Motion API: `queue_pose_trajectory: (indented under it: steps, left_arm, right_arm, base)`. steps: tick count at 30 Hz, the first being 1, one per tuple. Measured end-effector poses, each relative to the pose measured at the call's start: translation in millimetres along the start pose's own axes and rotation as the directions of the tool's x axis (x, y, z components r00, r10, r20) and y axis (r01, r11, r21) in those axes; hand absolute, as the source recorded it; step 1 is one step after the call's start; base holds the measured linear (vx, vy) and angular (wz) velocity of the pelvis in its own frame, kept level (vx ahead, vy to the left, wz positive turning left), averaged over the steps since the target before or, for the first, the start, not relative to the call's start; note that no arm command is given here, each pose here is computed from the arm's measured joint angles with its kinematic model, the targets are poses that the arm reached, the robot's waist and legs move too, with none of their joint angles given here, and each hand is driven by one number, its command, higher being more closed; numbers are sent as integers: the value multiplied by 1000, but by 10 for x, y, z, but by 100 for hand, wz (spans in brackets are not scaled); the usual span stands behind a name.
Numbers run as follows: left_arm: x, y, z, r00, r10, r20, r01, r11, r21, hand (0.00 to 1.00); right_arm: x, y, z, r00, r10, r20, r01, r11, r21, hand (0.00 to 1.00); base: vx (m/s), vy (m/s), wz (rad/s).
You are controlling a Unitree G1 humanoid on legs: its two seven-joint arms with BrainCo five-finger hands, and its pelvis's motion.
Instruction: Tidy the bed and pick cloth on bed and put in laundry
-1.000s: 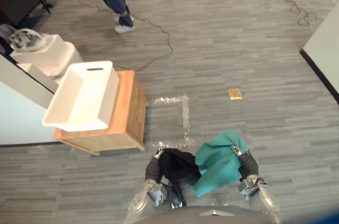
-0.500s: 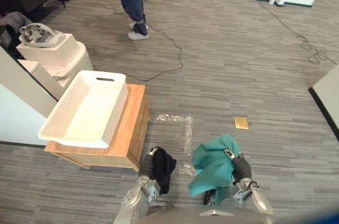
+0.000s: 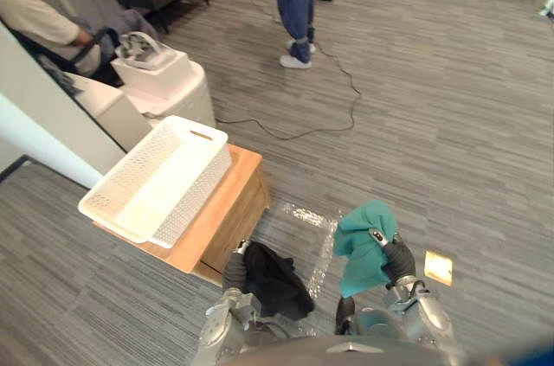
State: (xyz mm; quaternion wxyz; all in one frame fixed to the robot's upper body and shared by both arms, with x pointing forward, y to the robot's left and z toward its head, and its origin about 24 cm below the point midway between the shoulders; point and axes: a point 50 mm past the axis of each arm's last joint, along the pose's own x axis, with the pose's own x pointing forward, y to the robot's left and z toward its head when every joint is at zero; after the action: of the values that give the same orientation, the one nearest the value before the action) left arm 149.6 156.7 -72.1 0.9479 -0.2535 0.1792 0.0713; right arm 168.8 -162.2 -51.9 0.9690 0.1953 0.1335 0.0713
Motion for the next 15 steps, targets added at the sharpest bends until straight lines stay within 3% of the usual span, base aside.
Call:
queue_pose_trajectory:
  steps: [7, 12, 15]
  left_arm:
    - [38, -85, 122, 998, -7, 70, 12, 998, -61, 100]
    - [-102, 223, 175, 991, 104, 80, -100, 994, -43, 100]
    - [-187, 237, 94, 992, 111, 62, -107, 992, -65, 100]
  right_arm:
    - [96, 8, 142, 998, 56, 19, -55, 996, -73, 100]
    - [276, 309, 227, 985, 158, 73, -155, 987, -53, 100]
    - [298, 294, 245, 986, 155, 57, -148, 984, -102, 100]
  base:
    - [177, 133, 123]
    - [190, 90, 57]
    - [85, 102, 29]
